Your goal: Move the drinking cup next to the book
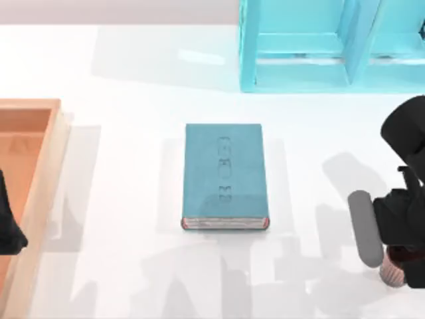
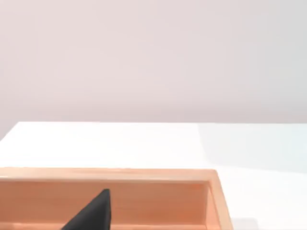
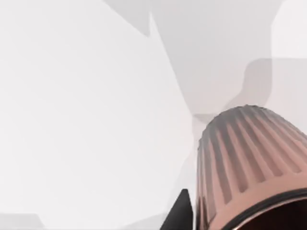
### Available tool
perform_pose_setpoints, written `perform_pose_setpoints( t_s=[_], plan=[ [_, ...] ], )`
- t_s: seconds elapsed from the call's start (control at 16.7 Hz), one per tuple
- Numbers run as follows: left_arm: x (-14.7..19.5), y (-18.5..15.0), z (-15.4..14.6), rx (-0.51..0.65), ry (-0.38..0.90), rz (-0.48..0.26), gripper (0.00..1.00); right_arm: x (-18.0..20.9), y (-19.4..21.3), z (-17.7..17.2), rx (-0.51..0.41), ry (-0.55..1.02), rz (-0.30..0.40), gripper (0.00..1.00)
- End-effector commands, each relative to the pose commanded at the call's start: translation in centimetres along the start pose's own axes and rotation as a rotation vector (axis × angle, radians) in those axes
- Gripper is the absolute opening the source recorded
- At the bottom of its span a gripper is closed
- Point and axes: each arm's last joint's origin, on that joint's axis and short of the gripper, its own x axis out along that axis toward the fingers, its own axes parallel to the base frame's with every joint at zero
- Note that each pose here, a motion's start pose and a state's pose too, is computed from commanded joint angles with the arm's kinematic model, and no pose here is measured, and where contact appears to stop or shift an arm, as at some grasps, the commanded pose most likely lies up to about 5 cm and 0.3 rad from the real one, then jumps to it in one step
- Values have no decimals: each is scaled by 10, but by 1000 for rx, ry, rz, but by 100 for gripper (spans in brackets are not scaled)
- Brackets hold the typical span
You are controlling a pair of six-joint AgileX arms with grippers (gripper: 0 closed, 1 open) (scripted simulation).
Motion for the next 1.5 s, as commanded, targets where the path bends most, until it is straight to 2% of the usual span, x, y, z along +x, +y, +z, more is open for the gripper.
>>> perform_pose_setpoints(
  t_s=[0.12, 0.24, 0.6, 0.84, 1.14, 1.5],
  plan=[
    [0, 0, 0, 0, 0, 0, 100, -13, 1, -1, 3, 6, 13, 0],
    [0, 0, 0, 0, 0, 0, 100, -26, 1, -1, 4, -4, -8, 0],
    [0, 0, 0, 0, 0, 0, 100, -26, 1, 1, 7, -1, -3, 0],
    [0, 0, 0, 0, 0, 0, 100, -28, -4, 11, 86, 7, 13, 0],
    [0, 0, 0, 0, 0, 0, 100, -37, -19, 31, 336, 19, 23, 0],
    [0, 0, 0, 0, 0, 0, 100, -54, -41, 56, 798, 4, -1, 0]
  ],
)
